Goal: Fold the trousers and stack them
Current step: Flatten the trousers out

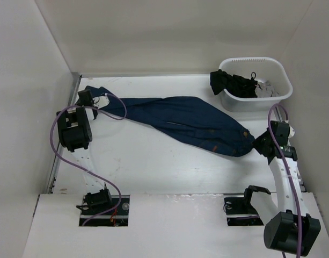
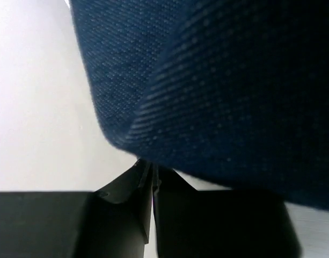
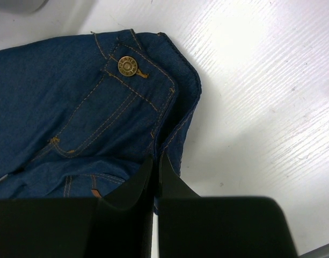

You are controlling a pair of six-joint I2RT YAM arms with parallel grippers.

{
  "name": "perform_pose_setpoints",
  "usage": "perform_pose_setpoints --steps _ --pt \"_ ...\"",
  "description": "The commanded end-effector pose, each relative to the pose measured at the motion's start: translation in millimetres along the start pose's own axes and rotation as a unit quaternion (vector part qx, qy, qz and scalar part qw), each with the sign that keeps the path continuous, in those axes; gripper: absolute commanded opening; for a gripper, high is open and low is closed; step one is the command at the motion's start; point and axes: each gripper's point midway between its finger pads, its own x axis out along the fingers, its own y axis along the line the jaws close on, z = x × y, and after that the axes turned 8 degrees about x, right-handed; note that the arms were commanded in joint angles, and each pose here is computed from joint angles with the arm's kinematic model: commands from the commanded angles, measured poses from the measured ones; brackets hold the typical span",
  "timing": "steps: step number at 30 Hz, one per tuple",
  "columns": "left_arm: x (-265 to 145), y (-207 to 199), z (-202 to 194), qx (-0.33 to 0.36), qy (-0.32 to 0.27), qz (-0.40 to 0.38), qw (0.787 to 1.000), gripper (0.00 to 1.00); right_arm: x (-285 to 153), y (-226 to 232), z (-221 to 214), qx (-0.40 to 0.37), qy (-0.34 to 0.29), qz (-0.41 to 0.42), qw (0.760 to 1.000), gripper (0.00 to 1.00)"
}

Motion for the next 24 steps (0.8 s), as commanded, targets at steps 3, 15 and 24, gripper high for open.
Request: perform_pose_setpoints --steps 3,15,24 --pt "-36.6 105.2 -2.1 -0.021 -0.020 0.132 0.991 0.00 -4.1 17.5 9.6 0.011 -0.023 0.031 0.999 0.00" --pt "-130.2 237.6 34.9 0.003 -0.057 0.201 0.978 0.01 1.6 18.2 0.3 0.005 -0.016 0.047 0.999 0.00" --pt "-40.7 226.3 155.3 0.040 -0.077 0.132 0.987 0.51 13.2 14.5 -15.3 0.003 0.003 0.040 0.999 0.00"
